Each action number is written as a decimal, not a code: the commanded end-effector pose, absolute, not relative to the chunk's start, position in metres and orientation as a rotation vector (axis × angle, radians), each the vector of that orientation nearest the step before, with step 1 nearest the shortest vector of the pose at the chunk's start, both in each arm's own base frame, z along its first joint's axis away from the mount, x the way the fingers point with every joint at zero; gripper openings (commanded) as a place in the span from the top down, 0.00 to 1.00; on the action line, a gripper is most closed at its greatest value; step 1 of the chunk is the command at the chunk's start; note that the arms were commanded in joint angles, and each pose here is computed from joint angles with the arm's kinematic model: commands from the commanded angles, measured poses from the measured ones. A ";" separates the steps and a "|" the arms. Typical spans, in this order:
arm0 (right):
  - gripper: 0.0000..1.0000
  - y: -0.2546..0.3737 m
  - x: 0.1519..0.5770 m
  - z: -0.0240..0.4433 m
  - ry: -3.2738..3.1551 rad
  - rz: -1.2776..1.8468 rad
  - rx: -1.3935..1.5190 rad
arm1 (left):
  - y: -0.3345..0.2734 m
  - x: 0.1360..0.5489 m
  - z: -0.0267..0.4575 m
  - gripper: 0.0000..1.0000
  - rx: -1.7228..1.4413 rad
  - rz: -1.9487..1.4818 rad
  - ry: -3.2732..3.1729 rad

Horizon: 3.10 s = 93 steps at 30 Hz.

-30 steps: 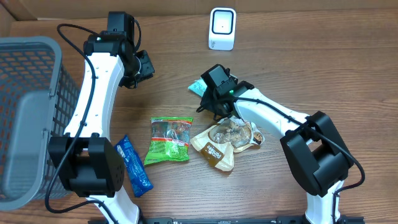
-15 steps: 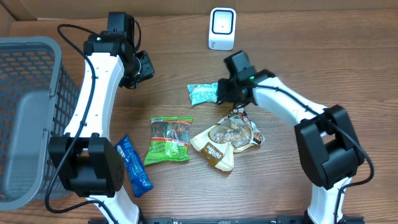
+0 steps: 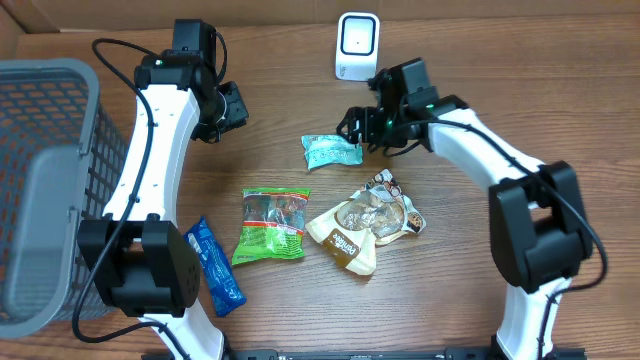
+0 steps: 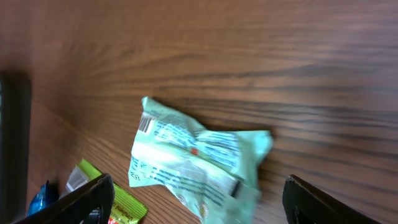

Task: Scan the item barcode
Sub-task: 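Regrasp the pale green pack with the right gripper and lift it, then carry the pale green pack to the white scanner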

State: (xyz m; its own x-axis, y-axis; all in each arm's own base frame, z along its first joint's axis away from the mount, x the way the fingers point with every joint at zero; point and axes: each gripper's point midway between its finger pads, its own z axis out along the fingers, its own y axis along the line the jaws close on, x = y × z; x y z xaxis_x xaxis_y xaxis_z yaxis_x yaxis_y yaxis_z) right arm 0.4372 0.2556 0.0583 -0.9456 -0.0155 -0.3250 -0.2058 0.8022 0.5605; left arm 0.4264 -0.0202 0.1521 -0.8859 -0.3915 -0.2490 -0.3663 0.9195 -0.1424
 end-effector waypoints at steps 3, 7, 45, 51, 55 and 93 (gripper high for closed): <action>0.13 0.278 0.426 0.037 2.723 0.986 -0.233 | -0.019 0.428 0.156 0.65 -0.540 -0.118 2.804; 0.16 0.280 0.424 0.030 2.755 0.952 -0.181 | -0.020 0.427 0.155 0.65 -0.541 -0.118 2.806; 0.96 0.276 0.406 0.043 2.773 1.141 -0.259 | -0.019 0.422 0.137 0.65 -0.548 -0.107 2.839; 0.96 0.277 0.396 0.107 2.623 1.168 -0.456 | -0.019 0.422 0.137 0.64 -0.548 -0.107 2.839; 0.96 0.275 0.390 0.155 2.505 1.144 -0.547 | -0.019 0.421 0.137 0.64 -0.548 -0.109 2.840; 0.96 0.182 0.426 0.283 2.165 0.338 -0.393 | -0.020 0.419 0.137 0.00 -0.549 -0.114 2.851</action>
State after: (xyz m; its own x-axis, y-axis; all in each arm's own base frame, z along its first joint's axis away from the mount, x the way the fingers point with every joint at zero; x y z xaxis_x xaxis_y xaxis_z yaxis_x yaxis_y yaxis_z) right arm 0.4127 0.1968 0.2733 -0.5871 -0.1827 -0.7886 -0.4735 0.8677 0.1516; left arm 0.4207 -0.0201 0.1416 -0.8976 -0.3778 -0.2269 -0.3569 0.9252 -0.1289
